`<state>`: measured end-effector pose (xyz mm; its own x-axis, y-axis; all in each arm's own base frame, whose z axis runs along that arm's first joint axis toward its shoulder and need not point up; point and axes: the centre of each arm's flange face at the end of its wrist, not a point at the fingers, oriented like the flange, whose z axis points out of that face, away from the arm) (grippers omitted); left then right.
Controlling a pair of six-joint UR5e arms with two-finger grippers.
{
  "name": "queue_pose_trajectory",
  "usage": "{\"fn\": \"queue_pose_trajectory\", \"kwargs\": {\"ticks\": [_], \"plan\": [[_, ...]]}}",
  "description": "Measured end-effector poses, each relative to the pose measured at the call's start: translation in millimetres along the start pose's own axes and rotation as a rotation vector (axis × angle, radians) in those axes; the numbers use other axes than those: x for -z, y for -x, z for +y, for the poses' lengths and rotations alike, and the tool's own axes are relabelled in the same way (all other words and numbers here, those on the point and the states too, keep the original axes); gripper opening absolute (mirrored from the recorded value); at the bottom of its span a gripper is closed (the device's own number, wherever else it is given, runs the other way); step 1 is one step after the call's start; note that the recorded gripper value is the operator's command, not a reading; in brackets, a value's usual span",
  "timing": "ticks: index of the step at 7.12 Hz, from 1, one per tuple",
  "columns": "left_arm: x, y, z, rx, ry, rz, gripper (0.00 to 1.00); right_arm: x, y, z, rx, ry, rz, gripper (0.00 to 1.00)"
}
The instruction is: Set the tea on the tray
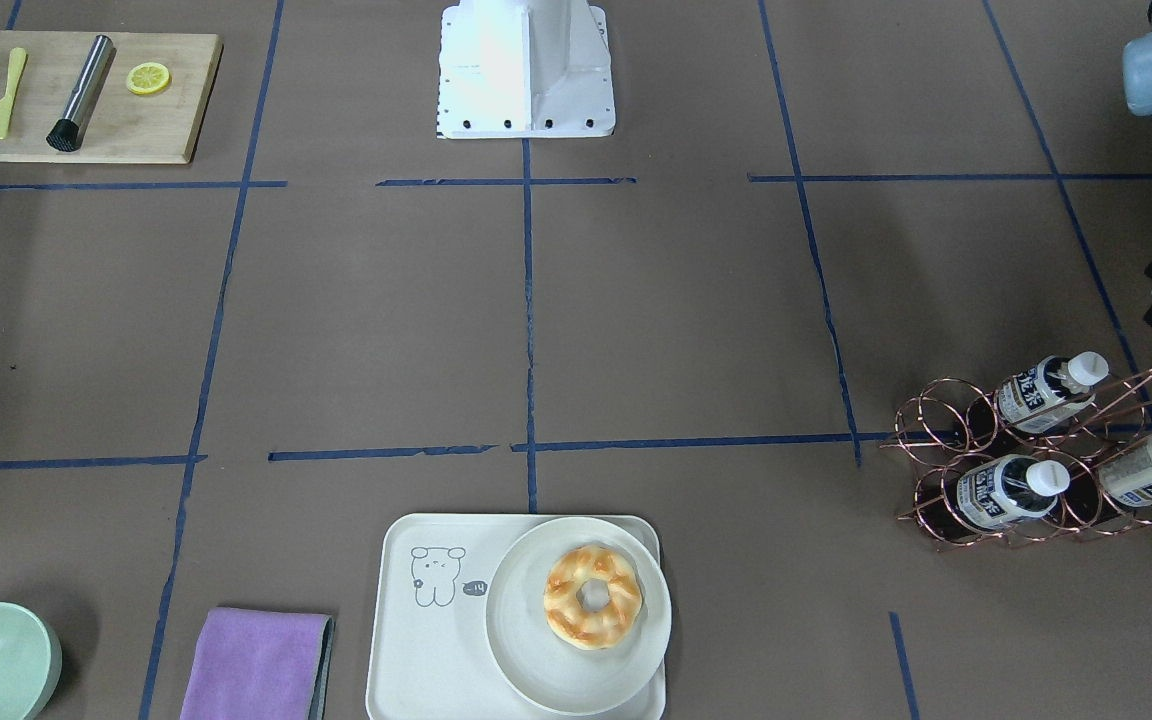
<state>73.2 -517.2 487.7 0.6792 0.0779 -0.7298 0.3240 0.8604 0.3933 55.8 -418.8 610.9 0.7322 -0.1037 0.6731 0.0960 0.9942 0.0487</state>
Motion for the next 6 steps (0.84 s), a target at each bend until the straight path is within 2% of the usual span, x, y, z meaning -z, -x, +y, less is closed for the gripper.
{"fn": "queue_pose_trajectory", "kwargs": {"ticks": [3, 5, 6], "plan": [[-27.2, -71.0, 20.4, 0.131, -0.139, -0.047, 0.84, 0.5, 0.0, 0.6, -0.001, -0.001, 0.000, 1.00], [-39.0, -80.7, 28.3, 0.151, -0.167, -0.074, 0.71, 0.8, 0.2, 0.6, 0.000, -0.002, 0.000, 1.00], [-43.3, -81.7, 30.0, 0.151, -0.165, -0.080, 0.70, 0.9, 0.3, 0.6, 0.000, -0.002, 0.000, 1.00]]}}
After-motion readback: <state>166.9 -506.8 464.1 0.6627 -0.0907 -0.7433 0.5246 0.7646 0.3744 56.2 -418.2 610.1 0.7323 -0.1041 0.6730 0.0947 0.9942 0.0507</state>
